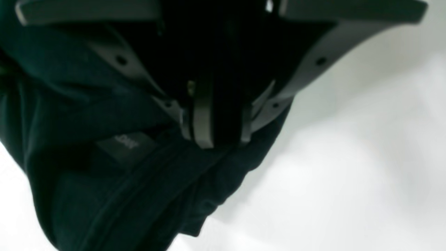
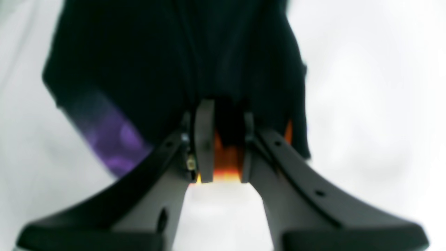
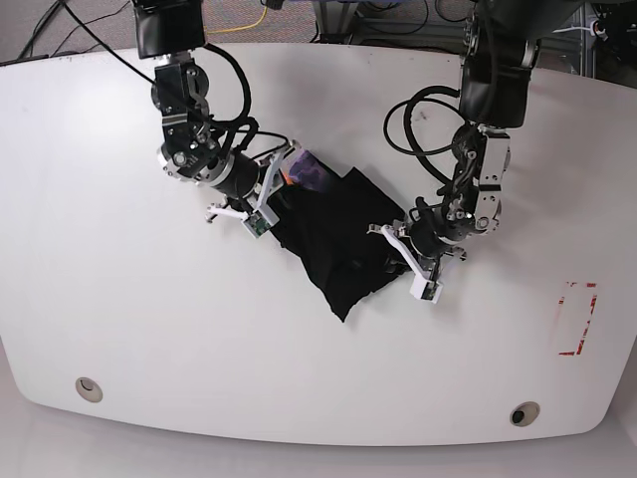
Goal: Layout the t-shirt on the table in an organized manner, then fold the t-shirt properly
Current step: 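Pull the bundle edges with both grippers to tidy the folded shirt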
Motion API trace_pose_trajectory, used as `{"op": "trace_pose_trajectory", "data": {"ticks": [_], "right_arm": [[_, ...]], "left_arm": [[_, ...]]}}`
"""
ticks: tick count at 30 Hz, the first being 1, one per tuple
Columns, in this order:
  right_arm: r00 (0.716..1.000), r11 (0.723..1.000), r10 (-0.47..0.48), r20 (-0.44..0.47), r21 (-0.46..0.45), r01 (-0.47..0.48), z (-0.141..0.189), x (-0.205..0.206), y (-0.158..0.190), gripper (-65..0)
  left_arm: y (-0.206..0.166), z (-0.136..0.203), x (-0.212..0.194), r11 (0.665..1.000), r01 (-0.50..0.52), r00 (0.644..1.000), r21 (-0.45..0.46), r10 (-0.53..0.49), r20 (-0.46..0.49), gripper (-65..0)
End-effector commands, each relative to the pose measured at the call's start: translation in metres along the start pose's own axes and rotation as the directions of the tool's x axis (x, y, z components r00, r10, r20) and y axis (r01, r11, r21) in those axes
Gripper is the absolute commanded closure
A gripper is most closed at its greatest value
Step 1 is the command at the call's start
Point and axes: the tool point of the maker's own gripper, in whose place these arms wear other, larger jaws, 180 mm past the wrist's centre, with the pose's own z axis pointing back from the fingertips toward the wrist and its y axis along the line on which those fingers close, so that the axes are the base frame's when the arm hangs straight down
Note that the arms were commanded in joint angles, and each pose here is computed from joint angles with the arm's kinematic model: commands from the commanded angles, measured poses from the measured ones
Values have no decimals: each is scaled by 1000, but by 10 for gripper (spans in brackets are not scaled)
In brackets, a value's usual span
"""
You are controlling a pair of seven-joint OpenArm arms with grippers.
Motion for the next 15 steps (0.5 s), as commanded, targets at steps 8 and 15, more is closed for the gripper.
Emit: {"op": "trace_pose_trajectory", "data": {"ticks": [8, 15], "right_arm": [[991, 994, 103, 85, -55, -99, 30, 55, 9, -101], [979, 977, 173, 112, -145, -156, 45, 90, -26, -103]], "left_arm": [[-43, 27, 53, 995, 51, 997, -81, -46, 57, -85], [-53, 62, 62, 991, 100, 990, -83, -91, 105, -85]]}}
